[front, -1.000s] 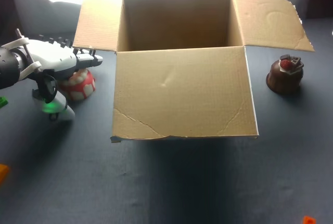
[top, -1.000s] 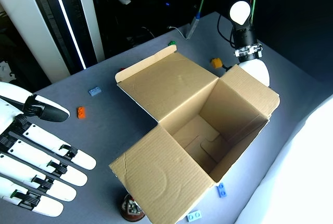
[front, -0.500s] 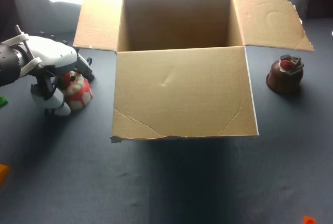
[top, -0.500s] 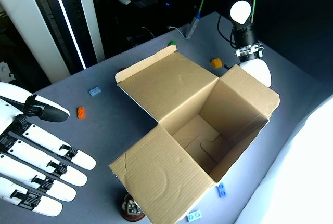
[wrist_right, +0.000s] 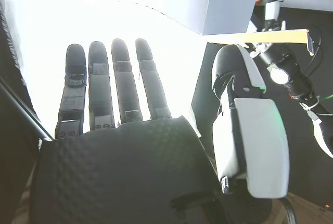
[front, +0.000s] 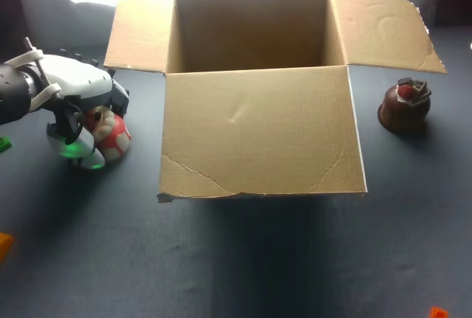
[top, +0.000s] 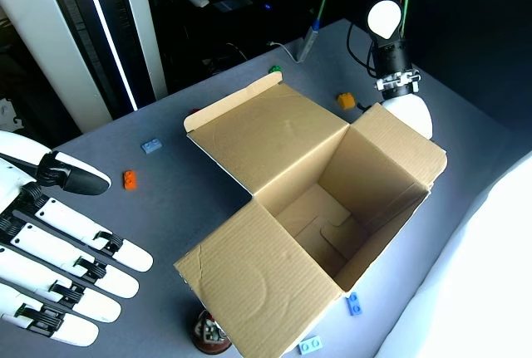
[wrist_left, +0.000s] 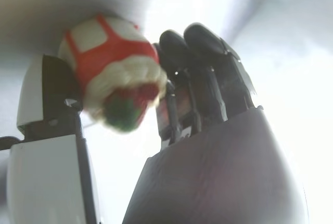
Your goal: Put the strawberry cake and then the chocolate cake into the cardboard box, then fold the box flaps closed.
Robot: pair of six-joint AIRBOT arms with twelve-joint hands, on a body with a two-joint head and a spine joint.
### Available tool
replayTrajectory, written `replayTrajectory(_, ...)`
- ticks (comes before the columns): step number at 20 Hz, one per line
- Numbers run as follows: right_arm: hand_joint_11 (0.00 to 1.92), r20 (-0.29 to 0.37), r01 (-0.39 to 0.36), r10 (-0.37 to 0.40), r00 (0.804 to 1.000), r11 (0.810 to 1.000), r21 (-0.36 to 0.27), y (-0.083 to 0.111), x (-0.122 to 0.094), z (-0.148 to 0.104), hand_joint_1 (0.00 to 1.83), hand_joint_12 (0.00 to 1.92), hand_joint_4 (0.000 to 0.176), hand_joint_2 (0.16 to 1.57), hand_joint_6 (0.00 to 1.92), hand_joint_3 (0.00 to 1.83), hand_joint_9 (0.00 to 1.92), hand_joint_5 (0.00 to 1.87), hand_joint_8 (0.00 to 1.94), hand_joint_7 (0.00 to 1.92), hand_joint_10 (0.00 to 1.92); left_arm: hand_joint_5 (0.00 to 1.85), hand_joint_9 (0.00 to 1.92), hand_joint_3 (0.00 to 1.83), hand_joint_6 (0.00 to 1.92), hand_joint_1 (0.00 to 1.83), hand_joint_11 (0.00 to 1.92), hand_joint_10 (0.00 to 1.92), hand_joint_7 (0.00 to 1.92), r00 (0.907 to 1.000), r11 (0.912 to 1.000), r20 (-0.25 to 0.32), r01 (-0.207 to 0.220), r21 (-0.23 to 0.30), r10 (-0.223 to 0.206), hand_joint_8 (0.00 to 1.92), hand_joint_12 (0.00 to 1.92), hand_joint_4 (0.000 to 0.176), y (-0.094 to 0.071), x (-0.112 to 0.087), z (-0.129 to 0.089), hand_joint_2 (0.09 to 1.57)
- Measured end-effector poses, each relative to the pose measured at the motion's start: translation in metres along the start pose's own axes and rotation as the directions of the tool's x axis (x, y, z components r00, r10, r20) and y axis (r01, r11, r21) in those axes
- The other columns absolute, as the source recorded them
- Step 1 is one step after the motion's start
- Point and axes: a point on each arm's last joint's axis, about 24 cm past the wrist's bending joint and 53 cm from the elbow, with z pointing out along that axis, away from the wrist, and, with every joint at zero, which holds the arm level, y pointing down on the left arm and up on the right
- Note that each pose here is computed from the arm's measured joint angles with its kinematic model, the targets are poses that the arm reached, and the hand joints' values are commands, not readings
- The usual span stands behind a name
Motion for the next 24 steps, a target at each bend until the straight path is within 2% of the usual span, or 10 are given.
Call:
replayTrajectory(1, 0.0, 0.0, -0.001, 0.001, 1.0, 1.0, 0.001, 0.0, 0.0, 0.0, 0.15, 0.63, 0.0, 1.22, 0.0, 0.0, 0.22, 0.25, 0.0, 0.23, 0.0, 0.68, 0.37, 0.01, 1.38, 1.09, 0.27, 1.68, 0.55, 1.0, 1.0, 0.001, 0.001, 0.003, -0.001, 1.68, 1.92, 0.0, -0.001, -0.001, 0.0, 1.29)
replayTrajectory(2, 0.0, 0.0, -0.003, 0.003, 1.0, 1.0, 0.003, -0.001, 0.0, 0.0, 0.16, 0.65, 0.0, 1.22, 0.01, 0.0, 0.23, 0.27, 0.01, 0.24, 0.01, 0.67, 0.41, 0.0, 1.4, 1.11, 0.3, 1.64, 0.61, 1.0, 1.0, -0.001, 0.003, 0.007, -0.003, 1.64, 1.89, 0.0, -0.003, -0.002, 0.0, 1.3)
replayTrajectory(3, 0.0, 0.0, -0.001, 0.001, 1.0, 1.0, 0.001, 0.0, 0.0, 0.0, 0.12, 0.6, 0.0, 1.22, 0.0, 0.0, 0.22, 0.26, 0.0, 0.24, 0.0, 0.64, 0.42, 0.0, 1.47, 1.09, 0.31, 1.65, 0.61, 1.0, 0.9999, -0.001, 0.005, 0.012, -0.005, 1.64, 1.91, 0.023, -0.005, -0.002, 0.0, 1.31)
replayTrajectory(6, 0.0, 0.0, -0.001, 0.001, 1.0, 1.0, 0.001, 0.0, 0.0, 0.0, 0.1, 0.59, 0.0, 1.24, 0.0, 0.01, 0.21, 0.24, 0.0, 0.23, 0.0, 0.67, 0.42, 0.0, 1.39, 1.11, 0.27, 1.62, 0.64, 0.9999, 0.9996, -0.013, 0.01, 0.028, -0.009, 1.63, 1.91, 0.004, -0.009, -0.005, -0.004, 1.3)
replayTrajectory(10, 0.0, 0.0, -0.002, 0.002, 1.0, 1.0, 0.002, 0.0, 0.0, 0.0, 0.12, 0.59, 0.0, 1.23, 0.0, 0.0, 0.2, 0.24, 0.0, 0.22, 0.0, 0.68, 0.44, 0.0, 1.38, 1.12, 0.29, 1.55, 0.67, 0.9992, 0.9992, 0.02, 0.035, 0.017, -0.036, 1.56, 1.85, 0.011, 0.001, -0.024, -0.018, 1.28)
replayTrajectory(11, 0.0, 0.0, -0.002, 0.002, 1.0, 1.0, 0.002, -0.001, 0.0, 0.0, 0.12, 0.59, 0.0, 1.23, 0.0, 0.0, 0.2, 0.23, 0.0, 0.22, 0.0, 0.65, 0.45, 0.0, 1.4, 1.12, 0.3, 1.54, 0.69, 0.9981, 0.9985, 0.032, 0.052, 0.013, -0.053, 1.56, 1.85, 0.0, 0.006, -0.031, -0.023, 1.28)
replayTrajectory(13, 0.0, 0.0, -0.002, 0.002, 1.0, 1.0, 0.002, -0.001, 0.0, 0.0, 0.15, 0.63, 0.0, 1.22, 0.01, 0.0, 0.21, 0.26, 0.0, 0.23, 0.0, 0.66, 0.47, 0.0, 1.4, 1.12, 0.3, 1.52, 0.7, 0.9979, 0.9984, 0.035, 0.054, 0.019, -0.054, 1.54, 1.83, 0.008, 0.007, -0.039, -0.029, 1.28)
replayTrajectory(17, 0.0, -0.001, -0.001, 0.001, 1.0, 1.0, 0.0, 0.001, 0.001, 0.0, 0.11, 0.57, 0.0, 1.23, 0.0, 0.0, 0.17, 0.23, 0.0, 0.19, 0.0, 0.62, 0.41, 0.0, 1.43, 1.1, 0.27, 1.64, 0.65, 0.9964, 0.9946, 0.043, 0.07, 0.077, -0.073, 1.63, 1.92, 0.0, -0.015, -0.052, -0.038, 1.3)
replayTrajectory(20, 0.0, -0.001, -0.002, 0.002, 1.0, 1.0, 0.0, 0.0, 0.0, 0.0, 0.12, 0.53, 0.0, 1.22, 0.0, 0.0, 0.17, 0.22, 0.0, 0.19, 0.0, 0.66, 0.49, 0.0, 1.4, 1.12, 0.34, 1.51, 0.68, 0.9969, 0.9924, 0.056, 0.048, 0.113, -0.054, 1.56, 1.77, 0.01, -0.029, -0.066, -0.043, 1.28)
replayTrajectory(24, 0.0, -0.001, -0.003, 0.003, 1.0, 1.0, 0.001, 0.0, 0.0, 0.0, 0.14, 0.52, 0.0, 1.23, 0.0, 0.0, 0.16, 0.2, 0.0, 0.21, 0.0, 0.62, 0.44, 0.0, 1.46, 1.1, 0.3, 1.55, 0.65, 0.9943, 0.9931, 0.101, 0.023, 0.115, -0.035, 1.61, 1.85, 0.01, -0.027, -0.088, -0.052, 1.31)
